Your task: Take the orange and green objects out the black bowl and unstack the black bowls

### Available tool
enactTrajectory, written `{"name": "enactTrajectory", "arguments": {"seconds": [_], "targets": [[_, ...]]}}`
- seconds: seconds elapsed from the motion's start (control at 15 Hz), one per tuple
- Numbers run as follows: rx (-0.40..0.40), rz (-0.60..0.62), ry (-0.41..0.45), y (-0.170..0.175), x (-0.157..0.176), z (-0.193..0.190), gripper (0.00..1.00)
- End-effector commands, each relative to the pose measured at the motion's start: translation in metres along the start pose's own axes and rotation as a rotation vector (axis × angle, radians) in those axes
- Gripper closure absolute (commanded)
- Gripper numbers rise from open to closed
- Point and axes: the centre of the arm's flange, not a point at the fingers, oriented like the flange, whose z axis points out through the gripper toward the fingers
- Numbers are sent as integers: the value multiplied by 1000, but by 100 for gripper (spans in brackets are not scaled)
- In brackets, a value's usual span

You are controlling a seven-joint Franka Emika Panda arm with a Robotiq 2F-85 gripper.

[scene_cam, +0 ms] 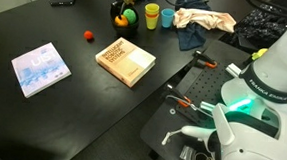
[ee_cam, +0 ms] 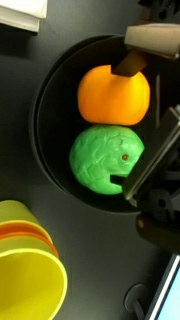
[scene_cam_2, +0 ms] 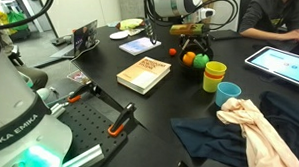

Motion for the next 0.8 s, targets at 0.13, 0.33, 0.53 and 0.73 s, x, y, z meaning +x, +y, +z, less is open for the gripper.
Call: {"name": "enactTrajectory", "arguments": {"seconds": [0.13,0.33,0.53,0.73], "targets": [[36,16,22,-14,15,-2,0],[49,19,15,-21,12,3,0],[49,16,3,-26,7,13,0],[43,3,5,-27,8,14,0]]}}
